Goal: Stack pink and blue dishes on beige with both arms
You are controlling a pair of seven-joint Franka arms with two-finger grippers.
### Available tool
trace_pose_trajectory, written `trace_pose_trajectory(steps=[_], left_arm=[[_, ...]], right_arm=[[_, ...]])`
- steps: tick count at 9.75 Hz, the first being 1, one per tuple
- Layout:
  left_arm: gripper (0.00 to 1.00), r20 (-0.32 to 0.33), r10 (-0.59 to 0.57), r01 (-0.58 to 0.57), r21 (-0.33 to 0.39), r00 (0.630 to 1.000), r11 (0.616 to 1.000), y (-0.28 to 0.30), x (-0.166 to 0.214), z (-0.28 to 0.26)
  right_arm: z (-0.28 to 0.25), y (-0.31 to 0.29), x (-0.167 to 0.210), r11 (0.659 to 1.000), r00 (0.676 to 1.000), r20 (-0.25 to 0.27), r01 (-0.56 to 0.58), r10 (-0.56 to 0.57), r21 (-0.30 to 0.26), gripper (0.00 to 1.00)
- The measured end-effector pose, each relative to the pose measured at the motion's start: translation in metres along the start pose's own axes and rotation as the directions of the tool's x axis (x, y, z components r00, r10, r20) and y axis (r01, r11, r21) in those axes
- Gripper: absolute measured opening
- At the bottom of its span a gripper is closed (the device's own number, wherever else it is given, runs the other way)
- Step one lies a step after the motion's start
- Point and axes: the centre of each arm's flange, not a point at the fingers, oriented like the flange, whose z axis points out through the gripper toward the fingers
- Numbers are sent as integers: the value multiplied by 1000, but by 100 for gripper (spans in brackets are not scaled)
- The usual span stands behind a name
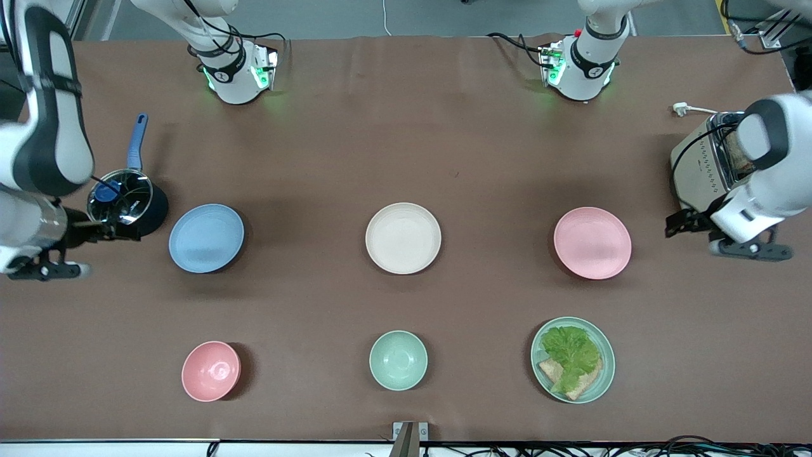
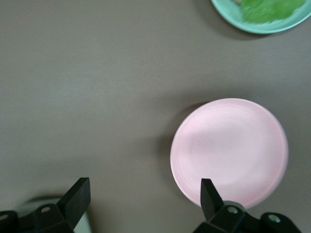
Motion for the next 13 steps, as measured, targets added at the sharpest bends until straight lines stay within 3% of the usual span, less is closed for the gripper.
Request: trace_pose_trajectory(steps=[1, 3, 5, 6, 7, 9, 11, 13], left_arm=[[97, -7, 8, -8, -8, 1000, 1000, 3, -8, 43], [88, 29, 13, -12, -36, 999, 999, 10, -18, 96], [61, 56, 19, -16, -50, 998, 999, 15, -21, 112], [58, 69, 20, -16, -56, 997, 998, 16, -24, 119], [44, 82, 20, -15, -62, 996, 998, 17, -26, 126], [18, 95, 20, -14, -68, 995, 998, 18, -29, 134], [6, 84, 32, -26, -69, 996, 997, 21, -24, 129], [6, 48, 52, -49, -72, 997, 996, 47, -9, 102]], right_arm=[[36, 13, -1, 999, 999, -14, 35, -35, 15, 100], [87, 31, -12, 989, 996, -30, 91, -89, 112, 100], [126, 41, -15, 972, 989, -69, 141, -130, 190, 100], [147, 43, -17, 964, 985, -91, 161, -144, 212, 99], [165, 43, -21, 960, 984, -95, 169, -151, 224, 98], [181, 40, -29, 953, 985, -88, 167, -150, 251, 87], [183, 38, -30, 950, 986, -84, 160, -142, 268, 57], [186, 37, -33, 948, 987, -76, 155, -139, 278, 49]])
